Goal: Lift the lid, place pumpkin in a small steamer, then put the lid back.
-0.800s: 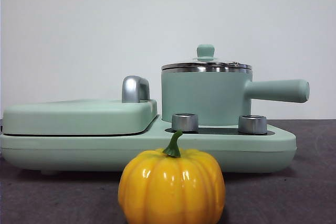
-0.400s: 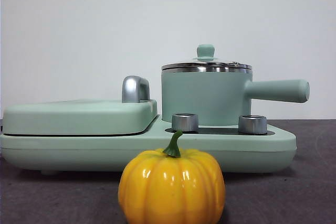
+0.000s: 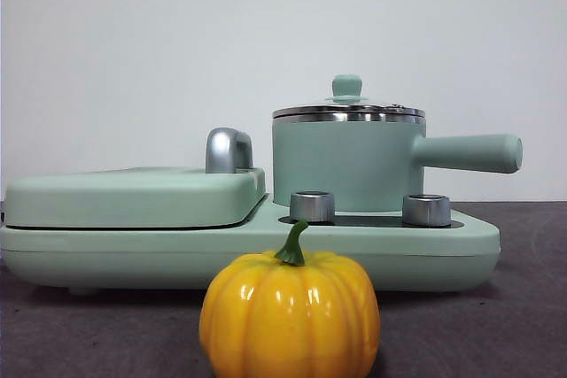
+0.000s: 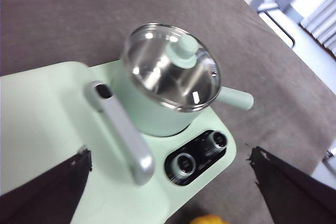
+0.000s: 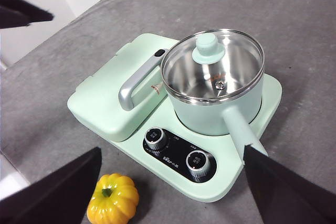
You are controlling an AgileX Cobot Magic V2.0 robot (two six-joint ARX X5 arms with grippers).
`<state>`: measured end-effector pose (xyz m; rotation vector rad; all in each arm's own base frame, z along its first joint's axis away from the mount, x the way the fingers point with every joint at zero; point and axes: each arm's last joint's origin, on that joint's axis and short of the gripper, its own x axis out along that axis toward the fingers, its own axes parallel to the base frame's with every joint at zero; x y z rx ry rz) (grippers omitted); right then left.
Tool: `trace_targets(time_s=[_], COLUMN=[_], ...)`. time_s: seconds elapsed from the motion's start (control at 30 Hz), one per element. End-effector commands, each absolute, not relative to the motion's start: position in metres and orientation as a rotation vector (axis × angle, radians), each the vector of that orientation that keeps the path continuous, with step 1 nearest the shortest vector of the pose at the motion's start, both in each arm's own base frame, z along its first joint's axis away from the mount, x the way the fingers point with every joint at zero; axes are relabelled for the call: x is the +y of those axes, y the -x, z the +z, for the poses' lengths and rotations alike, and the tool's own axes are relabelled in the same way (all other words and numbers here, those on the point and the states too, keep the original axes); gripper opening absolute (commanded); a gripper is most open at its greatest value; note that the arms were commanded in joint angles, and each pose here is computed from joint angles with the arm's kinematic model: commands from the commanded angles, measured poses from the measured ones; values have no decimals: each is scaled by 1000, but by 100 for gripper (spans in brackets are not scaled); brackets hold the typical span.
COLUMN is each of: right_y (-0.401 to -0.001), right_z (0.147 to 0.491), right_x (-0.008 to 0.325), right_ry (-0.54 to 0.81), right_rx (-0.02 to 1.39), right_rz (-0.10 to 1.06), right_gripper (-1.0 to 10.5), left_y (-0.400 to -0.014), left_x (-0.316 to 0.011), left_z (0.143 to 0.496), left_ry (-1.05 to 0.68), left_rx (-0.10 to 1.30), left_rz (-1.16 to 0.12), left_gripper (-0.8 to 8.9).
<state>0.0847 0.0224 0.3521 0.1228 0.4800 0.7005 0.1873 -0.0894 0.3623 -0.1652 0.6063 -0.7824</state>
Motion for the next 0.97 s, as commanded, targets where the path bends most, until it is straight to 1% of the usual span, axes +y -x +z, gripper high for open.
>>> trace_targets(time_s=[0.03, 0.17, 0.37, 0.47, 0.57, 0.63, 0.77, 0.87, 0.97], right_y=[-84, -84, -84, -84, -84, -84, -84, -84, -84], right_z=[357, 357, 357, 357, 357, 357, 357, 357, 357], right_x=[22, 22, 22, 22, 22, 22, 22, 22, 22], right_ry=[-121, -120, -121, -121, -121, -121, -121, -121, -121], right_rx=[459, 459, 459, 459, 459, 459, 459, 459, 459], right_rz=[704, 704, 704, 704, 704, 704, 704, 704, 704], right_gripper=[431, 431, 431, 431, 431, 431, 431, 431, 431], left_y=[-205, -233, -268, -283, -295, -302, -313, -320, -324], left_x=[-107, -139, -189, -213, -235, -244, -258, -266, -272], left_z=[373, 378, 373, 366, 356, 349, 337, 328, 318], left_ry=[122, 40, -87, -163, -241, -248, -259, -253, -259], left_rx=[606, 636, 638, 620, 561, 538, 485, 483, 493], left_rz=[-837, -896, -922, -939, -971, -974, -933, -906, -908], left_gripper=[504, 504, 504, 501, 500, 499, 496, 495, 495])
